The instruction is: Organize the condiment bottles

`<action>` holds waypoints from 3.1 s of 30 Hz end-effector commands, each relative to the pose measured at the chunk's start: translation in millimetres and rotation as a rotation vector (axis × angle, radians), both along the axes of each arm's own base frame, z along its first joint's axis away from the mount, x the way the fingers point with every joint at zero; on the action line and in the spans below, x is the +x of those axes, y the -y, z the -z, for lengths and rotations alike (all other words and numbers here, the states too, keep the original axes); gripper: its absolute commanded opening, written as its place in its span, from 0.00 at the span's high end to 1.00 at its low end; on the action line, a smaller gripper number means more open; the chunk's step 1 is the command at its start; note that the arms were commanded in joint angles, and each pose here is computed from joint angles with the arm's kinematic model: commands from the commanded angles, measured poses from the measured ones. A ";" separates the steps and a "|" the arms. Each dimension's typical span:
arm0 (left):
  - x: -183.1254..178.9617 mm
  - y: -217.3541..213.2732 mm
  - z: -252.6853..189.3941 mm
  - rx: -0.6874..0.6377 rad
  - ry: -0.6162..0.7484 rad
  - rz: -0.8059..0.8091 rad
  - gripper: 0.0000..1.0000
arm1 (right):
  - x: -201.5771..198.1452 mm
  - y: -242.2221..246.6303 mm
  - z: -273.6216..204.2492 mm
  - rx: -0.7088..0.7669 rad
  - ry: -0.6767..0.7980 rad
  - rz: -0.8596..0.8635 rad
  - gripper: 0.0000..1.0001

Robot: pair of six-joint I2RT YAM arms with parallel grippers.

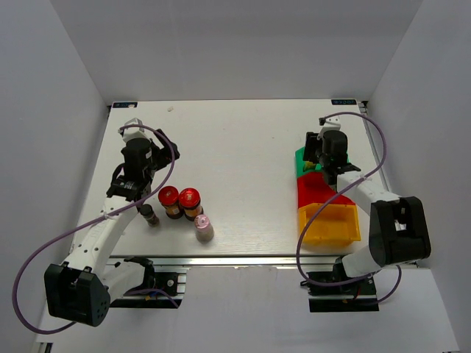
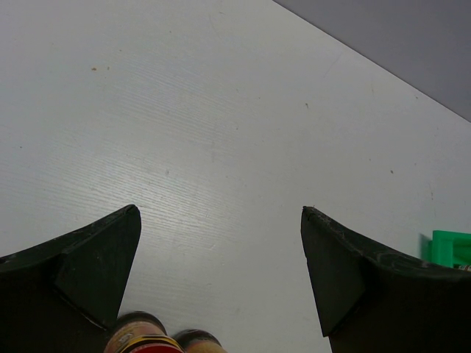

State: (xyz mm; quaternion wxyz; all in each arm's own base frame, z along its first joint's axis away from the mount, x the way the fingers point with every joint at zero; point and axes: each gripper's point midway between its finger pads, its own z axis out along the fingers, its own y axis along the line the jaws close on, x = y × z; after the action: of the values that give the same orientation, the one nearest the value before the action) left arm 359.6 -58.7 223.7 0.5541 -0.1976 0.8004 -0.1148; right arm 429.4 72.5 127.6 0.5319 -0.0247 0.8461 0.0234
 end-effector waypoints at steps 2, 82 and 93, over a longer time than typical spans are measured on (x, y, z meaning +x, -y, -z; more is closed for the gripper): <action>0.0 2.1 -8.8 -0.015 0.034 0.013 0.02 | 3.0 4.5 -40.5 0.033 0.120 0.035 0.34; -16.9 -21.0 10.9 0.012 -0.027 -0.107 0.02 | -192.4 -398.0 -59.2 0.158 0.214 -1.028 0.66; -15.0 -19.0 13.7 0.012 -0.034 -0.098 0.02 | -138.6 -237.4 -122.8 0.176 0.317 -0.521 0.71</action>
State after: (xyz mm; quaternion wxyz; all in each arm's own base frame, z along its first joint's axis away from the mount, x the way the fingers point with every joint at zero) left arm 344.0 -39.8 202.6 0.5388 -0.2386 0.8044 -0.0758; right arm 262.3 346.1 175.9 0.5373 -0.3113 0.7451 0.2436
